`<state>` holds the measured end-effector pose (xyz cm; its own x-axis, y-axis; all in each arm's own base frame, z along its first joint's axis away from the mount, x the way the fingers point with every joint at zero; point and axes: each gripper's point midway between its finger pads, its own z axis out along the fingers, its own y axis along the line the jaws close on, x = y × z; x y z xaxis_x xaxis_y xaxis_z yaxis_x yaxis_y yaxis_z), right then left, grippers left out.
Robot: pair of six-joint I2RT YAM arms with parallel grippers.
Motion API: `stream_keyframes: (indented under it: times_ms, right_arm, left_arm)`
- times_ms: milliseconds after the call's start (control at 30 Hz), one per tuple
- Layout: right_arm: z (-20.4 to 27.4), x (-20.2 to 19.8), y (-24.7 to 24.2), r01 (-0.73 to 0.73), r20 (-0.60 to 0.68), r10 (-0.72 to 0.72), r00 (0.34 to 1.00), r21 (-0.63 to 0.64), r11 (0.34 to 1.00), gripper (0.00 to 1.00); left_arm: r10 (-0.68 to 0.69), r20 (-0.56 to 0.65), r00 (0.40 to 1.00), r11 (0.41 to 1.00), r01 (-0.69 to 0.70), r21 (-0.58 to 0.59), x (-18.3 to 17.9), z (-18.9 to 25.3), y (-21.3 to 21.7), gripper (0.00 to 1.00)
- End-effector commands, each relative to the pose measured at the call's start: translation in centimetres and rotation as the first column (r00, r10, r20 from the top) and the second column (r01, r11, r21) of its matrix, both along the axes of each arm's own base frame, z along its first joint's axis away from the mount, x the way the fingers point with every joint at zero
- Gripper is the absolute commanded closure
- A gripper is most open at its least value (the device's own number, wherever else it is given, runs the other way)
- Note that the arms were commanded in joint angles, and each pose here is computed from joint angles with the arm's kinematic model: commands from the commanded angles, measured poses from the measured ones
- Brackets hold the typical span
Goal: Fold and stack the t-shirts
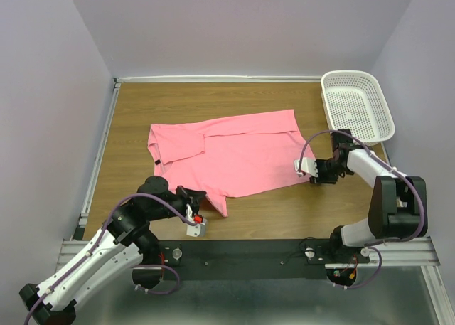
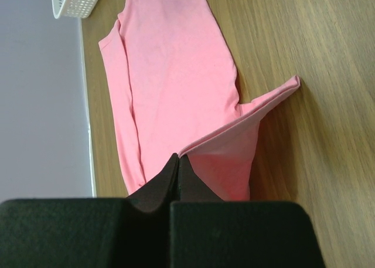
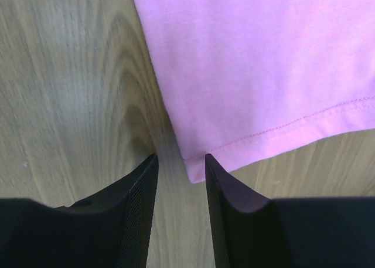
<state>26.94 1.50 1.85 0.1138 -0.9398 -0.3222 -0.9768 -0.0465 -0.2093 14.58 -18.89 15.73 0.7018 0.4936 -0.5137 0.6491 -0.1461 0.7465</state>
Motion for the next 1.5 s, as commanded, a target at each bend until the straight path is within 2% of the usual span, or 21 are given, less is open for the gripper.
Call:
stream_keyframes:
  times_ms: [0,133,433,733,1033,1167,1233,1367,1467]
  right_arm:
    - [0.2,-1.5,0.0,0.007,-0.025,-0.007,1.000,0.004,1.000,0.56]
    - [1.0,-1.4,0.0,0.005,-0.007,-0.005,1.000,0.003,1.000,0.60]
    - [-0.5,-0.5,0.0,0.004,-0.068,-0.003,0.998,0.008,1.000,0.54]
    - [-2.1,0.4,-0.7,0.029,-0.078,-0.031,0.996,-0.023,0.999,0.55]
    - [-3.7,-1.1,-1.0,0.029,-0.143,-0.034,0.989,-0.040,0.999,0.81]
    - [-3.8,-1.4,-0.9,0.036,-0.149,-0.041,0.988,-0.038,0.999,0.97]
    - [-3.6,-1.2,-0.8,0.047,-0.145,-0.051,0.988,-0.032,0.998,1.00]
    - [-2.3,-0.6,-1.2,0.125,-0.145,-0.130,0.981,-0.045,0.991,1.00]
    - [-1.8,-0.9,-1.4,0.126,-0.172,-0.132,0.976,-0.048,0.991,0.99]
  left_arm:
    - [-0.013,0.000,1.000,0.999,0.013,-0.029,-0.4,0.9,-0.3,1.00]
    - [-0.011,-0.001,1.000,1.000,0.011,-0.028,-0.4,0.9,-0.2,1.00]
    - [-0.010,0.004,1.000,0.999,0.010,-0.031,-0.3,1.0,-0.2,1.00]
    - [-0.007,0.002,1.000,0.999,0.007,-0.033,-0.3,0.9,-0.2,1.00]
    - [-0.013,-0.004,1.000,0.999,0.013,-0.034,-0.4,0.8,-0.3,1.00]
    - [-0.014,-0.003,1.000,0.999,0.013,-0.037,-0.4,0.9,-0.4,1.00]
    - [-0.009,-0.007,1.000,0.999,0.009,-0.042,-0.4,0.9,-0.4,1.00]
    - [0.005,-0.009,1.000,0.998,-0.006,-0.067,-0.3,1.5,-0.4,1.00]
    - [0.020,-0.005,1.000,0.996,-0.020,-0.087,-0.1,2.2,-0.4,1.00]
